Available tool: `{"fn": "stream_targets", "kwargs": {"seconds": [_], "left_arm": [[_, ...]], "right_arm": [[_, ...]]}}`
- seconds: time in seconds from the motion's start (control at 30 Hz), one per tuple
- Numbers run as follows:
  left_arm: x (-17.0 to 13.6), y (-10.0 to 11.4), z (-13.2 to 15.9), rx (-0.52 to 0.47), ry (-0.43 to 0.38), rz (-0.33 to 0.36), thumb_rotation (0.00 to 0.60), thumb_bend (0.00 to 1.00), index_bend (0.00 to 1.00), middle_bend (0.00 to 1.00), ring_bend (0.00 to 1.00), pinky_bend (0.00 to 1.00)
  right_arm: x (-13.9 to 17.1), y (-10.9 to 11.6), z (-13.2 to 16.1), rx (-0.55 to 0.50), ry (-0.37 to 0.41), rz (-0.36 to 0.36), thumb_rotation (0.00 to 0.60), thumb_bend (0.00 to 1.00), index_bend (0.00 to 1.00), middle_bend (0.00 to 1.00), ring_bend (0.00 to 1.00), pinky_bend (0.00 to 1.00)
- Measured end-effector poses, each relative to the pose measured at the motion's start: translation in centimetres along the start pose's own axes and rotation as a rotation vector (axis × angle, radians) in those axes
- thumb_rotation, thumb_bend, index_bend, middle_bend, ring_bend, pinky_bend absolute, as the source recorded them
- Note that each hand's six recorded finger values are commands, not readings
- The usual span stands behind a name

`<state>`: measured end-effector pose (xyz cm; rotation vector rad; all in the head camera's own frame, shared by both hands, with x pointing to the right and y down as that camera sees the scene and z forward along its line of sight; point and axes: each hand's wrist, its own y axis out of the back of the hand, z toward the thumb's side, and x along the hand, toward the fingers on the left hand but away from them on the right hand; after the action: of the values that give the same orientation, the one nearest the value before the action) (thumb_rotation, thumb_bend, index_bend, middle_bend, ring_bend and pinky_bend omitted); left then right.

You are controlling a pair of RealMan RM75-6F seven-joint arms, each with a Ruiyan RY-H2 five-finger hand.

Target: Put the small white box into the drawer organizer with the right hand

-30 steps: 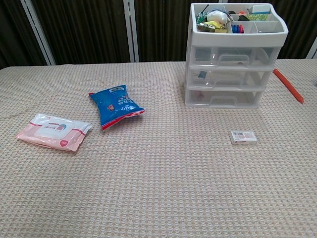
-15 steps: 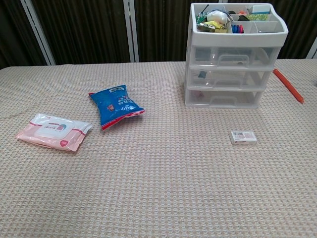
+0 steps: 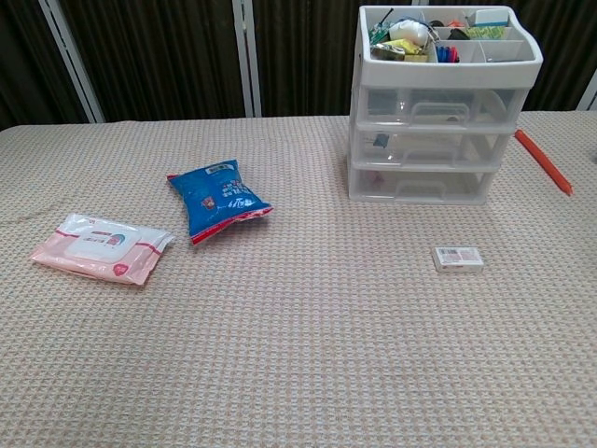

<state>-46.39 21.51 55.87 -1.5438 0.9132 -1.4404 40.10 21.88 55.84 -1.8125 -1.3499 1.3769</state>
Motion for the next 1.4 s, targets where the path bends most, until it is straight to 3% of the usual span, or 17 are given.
{"fn": "stream_targets", "kwargs": {"seconds": [0.37,0.67,0.87,1.4], "left_arm": [[0.3,0.0,0.0,-0.007,0.008,0.01,0.6,0.2,0.04,0.0,0.0,0.0],[0.4,0.1,0.0,-0.019,0.008,0.014,0.6,0.2,0.04,0.0,0.0,0.0],[0.4,0.2,0.0,-0.025,0.005,0.017,0.6,0.2,0.04,0.0,0.0,0.0],[0.6,0.6,0.1,-0.002,-0.016,0.053,0.6,0.2,0.04,0.0,0.0,0.0]], "right_arm": [[-5.7,-2.6,3.3,-0.46,-0.223,0.172,0.6,0.29,0.13,0.64,0.62,0.55],[-10.6,-7.1,10.6,-0.764,-0.249,0.289,0.6,0.31,0.13,0.65,0.62,0.55],[-11.4,-10.1,13.8,-0.871,-0.275,0.348,0.6,0.32,0.13,0.65,0.63,0.55],[-12.7,-15.7,16.0,-1.001,-0.371,0.437,0.6,0.37,0.14,0.66,0.64,0.55]]}}
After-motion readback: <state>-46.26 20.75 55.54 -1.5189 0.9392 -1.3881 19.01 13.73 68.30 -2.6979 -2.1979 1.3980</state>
